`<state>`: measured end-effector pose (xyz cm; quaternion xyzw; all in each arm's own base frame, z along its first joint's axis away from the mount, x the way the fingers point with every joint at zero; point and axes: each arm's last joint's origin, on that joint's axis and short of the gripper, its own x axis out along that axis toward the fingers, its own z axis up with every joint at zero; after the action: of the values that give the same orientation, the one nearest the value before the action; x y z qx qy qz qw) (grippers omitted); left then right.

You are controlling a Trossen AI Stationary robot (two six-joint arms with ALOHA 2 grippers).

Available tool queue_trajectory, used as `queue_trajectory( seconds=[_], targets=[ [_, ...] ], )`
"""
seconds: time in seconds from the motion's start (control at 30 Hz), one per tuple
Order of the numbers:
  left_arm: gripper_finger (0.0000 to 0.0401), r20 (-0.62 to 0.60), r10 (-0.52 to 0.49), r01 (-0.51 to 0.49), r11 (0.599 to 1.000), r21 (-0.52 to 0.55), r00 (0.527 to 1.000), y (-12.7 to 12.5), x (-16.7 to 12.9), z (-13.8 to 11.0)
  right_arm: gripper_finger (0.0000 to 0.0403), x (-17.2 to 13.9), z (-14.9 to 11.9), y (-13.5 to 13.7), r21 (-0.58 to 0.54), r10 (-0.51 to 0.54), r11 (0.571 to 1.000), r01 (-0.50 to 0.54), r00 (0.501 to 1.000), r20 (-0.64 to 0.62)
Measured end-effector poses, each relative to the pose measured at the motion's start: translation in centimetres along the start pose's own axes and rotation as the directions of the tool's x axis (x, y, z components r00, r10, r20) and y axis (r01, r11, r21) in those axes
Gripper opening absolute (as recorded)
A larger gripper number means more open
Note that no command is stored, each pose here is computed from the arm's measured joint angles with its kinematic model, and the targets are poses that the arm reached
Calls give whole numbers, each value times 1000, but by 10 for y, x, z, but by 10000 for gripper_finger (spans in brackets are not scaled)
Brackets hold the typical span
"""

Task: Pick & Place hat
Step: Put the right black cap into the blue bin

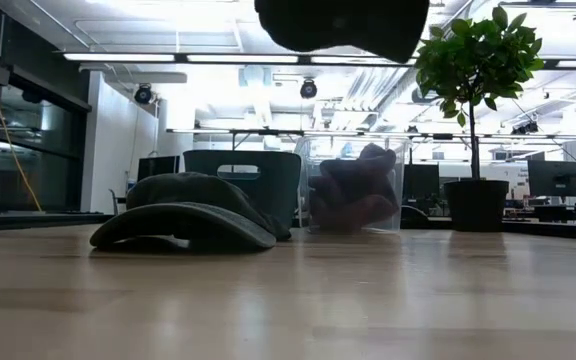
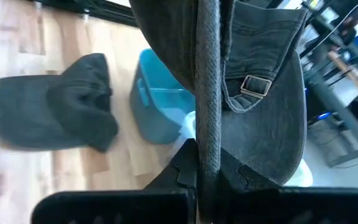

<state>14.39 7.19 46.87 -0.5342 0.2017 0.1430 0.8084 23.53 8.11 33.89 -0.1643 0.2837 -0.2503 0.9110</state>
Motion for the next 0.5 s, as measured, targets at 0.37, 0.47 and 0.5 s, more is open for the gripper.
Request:
queue_trajectory(
  seconds=[0.37, 0.47, 0.5],
  targets=[
    [225, -53, 18, -25, 990, -138, 998, 2, 35, 19, 5, 8, 16, -16, -103, -110, 988, 114, 993, 46],
    [225, -47, 7, -15, 986, -168, 999, 2, 46, 26, 5, 10, 20, -19, -115, -128, 984, 135, 990, 65],
    [225, -45, 5, -12, 984, -177, 999, 2, 49, 28, 4, 11, 21, -20, -116, -133, 983, 141, 989, 69]
  ],
)
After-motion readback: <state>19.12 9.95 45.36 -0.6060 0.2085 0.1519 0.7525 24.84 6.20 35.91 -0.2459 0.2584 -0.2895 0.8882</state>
